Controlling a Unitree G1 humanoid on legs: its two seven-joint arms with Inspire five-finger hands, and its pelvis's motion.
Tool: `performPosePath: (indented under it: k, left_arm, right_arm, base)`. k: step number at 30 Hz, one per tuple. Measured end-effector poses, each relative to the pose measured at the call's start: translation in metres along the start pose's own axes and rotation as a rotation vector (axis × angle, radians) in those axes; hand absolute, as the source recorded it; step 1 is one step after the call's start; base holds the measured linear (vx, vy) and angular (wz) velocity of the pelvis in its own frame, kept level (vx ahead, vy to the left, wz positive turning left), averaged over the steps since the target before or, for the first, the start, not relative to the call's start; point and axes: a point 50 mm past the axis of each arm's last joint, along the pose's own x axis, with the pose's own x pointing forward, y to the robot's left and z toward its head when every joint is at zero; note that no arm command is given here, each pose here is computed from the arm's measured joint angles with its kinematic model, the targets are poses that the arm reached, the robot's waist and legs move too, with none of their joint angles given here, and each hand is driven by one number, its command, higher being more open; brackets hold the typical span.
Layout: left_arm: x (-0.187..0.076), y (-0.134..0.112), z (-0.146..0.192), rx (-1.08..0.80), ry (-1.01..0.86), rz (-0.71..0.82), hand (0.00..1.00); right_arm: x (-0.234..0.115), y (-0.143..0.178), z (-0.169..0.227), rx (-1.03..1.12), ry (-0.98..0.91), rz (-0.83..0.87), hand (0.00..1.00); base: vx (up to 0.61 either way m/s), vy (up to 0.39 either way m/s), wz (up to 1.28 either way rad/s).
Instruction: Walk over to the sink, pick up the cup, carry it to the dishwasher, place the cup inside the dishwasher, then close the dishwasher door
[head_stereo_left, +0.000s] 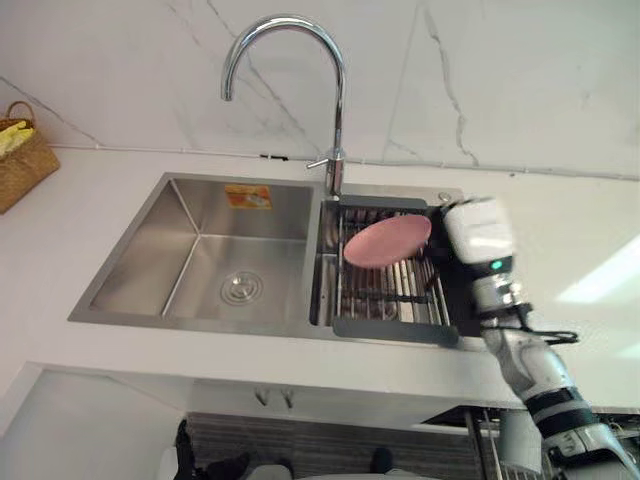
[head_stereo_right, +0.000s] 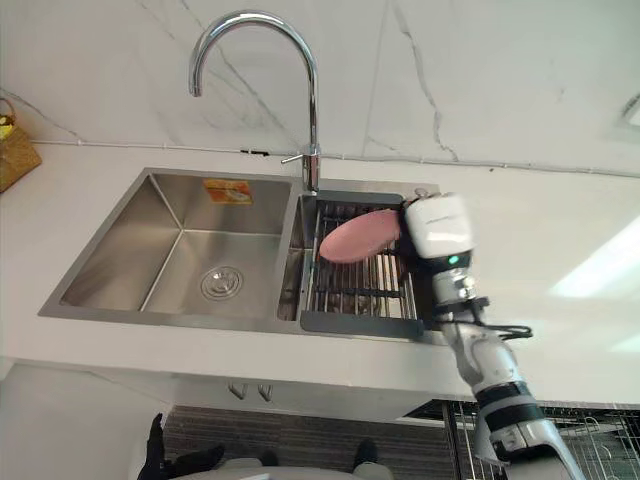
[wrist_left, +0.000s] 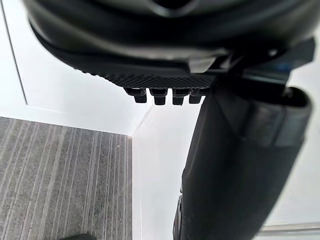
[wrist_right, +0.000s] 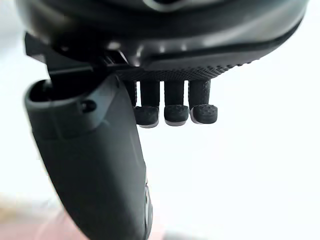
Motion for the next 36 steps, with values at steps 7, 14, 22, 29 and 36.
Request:
performPosePath:
  k: [7,14,22,29,36]
  left_arm:
    - [-0.001,-0.003,0.002,0.003,-0.011,0.003,1.0]
    - [-0.001,-0.003,0.003,0.001,-0.015,0.003,1.0]
    - [0.0,-0.002,0.007,-0.011,-0.032,0.011,1.0]
    - [0.0,0.002,0.011,-0.031,-0.047,0.033,1.0]
    - [0.0,0.005,0.008,-0.039,-0.037,0.047,1.0]
  right_arm:
    - [0.024,-0.027,-0.025,0.089,0.219,-0.245,0.0]
    - [0.025,-0.021,-0.029,0.163,0.268,-0.168,1.0]
    - [0.028,-0.014,-0.02,0.266,0.194,0.014,1.0]
    - [0.006,-0.017,-0.003,0.333,0.033,0.208,1.0]
    - [-0.022,-0.015,0.008,0.354,-0.081,0.382,1.0]
  base:
    - [0.0,0.0,0.0]
    - [-0.03,0.001,0.04]
    - [0.0,0.0,0.02]
    - [0.0,0.0,0.0]
    - [-0.04,0.0,-0.04]
